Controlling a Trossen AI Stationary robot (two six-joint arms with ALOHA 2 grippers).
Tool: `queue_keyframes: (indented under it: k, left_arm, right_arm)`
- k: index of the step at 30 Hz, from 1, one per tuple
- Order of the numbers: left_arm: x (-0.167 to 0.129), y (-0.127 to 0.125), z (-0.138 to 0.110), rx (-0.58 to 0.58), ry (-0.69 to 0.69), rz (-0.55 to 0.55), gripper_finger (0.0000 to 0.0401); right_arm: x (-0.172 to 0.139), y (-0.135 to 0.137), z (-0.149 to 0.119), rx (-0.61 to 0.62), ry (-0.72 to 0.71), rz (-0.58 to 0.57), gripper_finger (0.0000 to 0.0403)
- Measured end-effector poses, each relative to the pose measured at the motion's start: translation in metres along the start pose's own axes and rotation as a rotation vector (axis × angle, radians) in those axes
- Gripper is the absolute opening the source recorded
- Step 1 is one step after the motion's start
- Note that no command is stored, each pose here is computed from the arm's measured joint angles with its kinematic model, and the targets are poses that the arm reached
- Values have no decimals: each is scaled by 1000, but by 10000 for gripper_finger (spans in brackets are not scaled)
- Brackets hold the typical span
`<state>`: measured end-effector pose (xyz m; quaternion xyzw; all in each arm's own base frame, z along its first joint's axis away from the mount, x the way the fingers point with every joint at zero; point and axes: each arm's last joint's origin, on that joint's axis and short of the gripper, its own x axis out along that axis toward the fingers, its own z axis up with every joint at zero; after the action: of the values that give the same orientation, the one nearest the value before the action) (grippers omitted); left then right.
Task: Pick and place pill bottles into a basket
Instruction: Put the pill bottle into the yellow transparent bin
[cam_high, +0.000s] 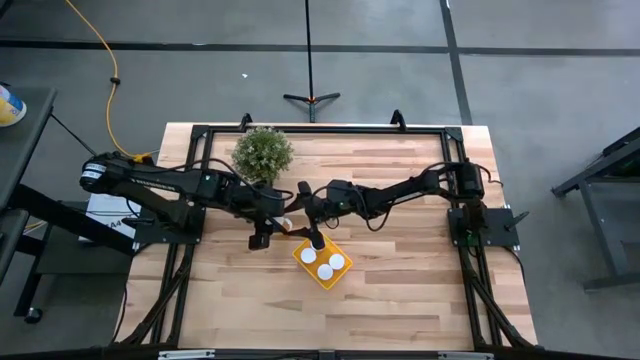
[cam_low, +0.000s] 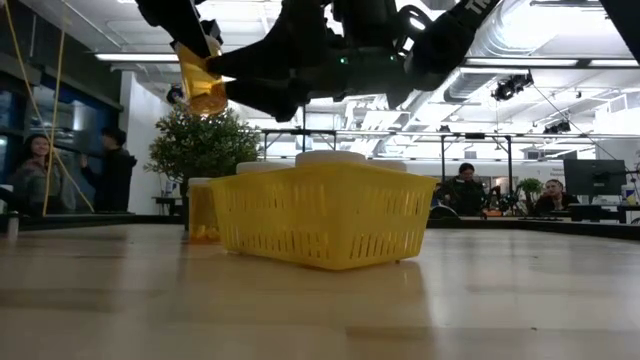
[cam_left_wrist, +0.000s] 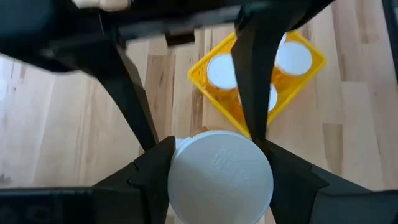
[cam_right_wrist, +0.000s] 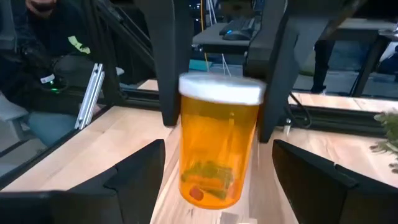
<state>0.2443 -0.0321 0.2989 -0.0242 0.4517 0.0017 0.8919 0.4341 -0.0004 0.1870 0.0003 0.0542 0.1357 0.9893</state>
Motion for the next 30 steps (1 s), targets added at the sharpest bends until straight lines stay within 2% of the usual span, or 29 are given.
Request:
queue_keyframes:
  k: [5,9,14,21,30]
  left_arm:
    - [4,-1,4,36,-24,-4,261]
    - [7,-1,4,46,-18,-4,239]
    - [8,-2,6,45,-29,-9,238]
    - [8,-2,9,70,-63,-13,267]
    - [8,-2,8,70,-52,-12,187]
  right_arm:
    - [0,1,0,-8,-2,3,287]
    - [0,1,-1,-9,2,6,287]
    - [0,1,-1,-7,9,6,287]
    - [1,3,-2,-5,16,10,287]
    - [1,3,-5,5,46,11,266]
